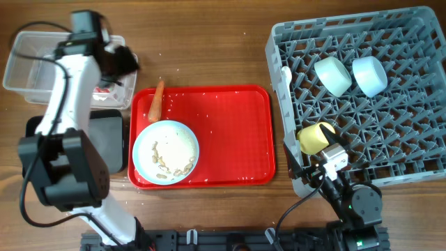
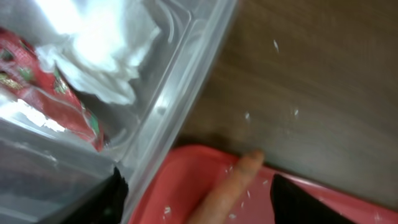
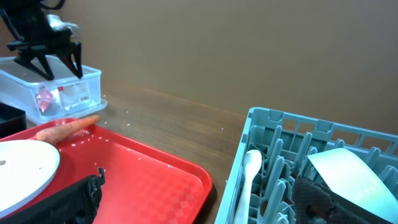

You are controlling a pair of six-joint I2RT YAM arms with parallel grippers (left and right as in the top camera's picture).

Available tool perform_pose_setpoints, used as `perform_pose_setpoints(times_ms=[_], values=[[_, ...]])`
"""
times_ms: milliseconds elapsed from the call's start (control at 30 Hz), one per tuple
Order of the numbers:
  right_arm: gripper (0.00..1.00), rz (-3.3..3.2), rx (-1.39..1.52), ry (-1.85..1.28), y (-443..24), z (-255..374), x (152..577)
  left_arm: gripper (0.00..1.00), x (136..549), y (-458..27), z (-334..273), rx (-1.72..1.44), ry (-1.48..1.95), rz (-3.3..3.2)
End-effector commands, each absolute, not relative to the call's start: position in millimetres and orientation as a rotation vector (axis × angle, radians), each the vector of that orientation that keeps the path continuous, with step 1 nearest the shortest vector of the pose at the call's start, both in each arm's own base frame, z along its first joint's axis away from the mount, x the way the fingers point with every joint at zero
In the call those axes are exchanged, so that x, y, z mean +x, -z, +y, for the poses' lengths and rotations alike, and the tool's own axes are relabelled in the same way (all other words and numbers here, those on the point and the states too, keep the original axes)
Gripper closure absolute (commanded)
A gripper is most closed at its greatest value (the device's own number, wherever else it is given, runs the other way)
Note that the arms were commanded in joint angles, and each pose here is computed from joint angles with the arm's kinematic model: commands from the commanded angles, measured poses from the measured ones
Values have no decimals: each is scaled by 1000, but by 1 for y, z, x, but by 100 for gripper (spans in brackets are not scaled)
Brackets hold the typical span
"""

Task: Sort waste into correct bins and load items into the dishwasher rack
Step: 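Grasp the red wrapper with the left gripper and drop it in the clear bin, then grasp the carrot with the left gripper and place it on the black tray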

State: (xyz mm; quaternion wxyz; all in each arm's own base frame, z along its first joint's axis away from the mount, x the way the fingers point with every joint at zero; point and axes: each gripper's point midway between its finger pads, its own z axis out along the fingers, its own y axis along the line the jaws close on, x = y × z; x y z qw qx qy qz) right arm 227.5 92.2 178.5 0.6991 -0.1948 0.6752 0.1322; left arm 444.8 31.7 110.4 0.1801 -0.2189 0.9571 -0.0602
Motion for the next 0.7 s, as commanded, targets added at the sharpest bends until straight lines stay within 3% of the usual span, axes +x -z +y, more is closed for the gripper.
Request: perform_pose_setpoints(times_ms=[0,100,233,300,333,467,667], values=[[0,1493,-434,-313,-181,94,226,26,417,-98,-38,-422,184,2878],[0,1493,-434,-313,-181,94,226,21,402,-65,-46,-314,-79,2937],[0,1493,-434,-313,-181,94,226,22,395,-43,-52,-292,-92,2989],[0,1493,-434,-313,-181,94,226,29,405,-57,-47,-339,-73,2940],[0,1493,-434,-313,-181,94,226,24,414,-77,-41,-382,-51,2883],[0,1493,-434,-313,-181,94,226,16,420,-147,-35,-393,7,2724],[0,1492,-435,-312,-181,94,226,20,393,-128,-68,-271,-7,2825]])
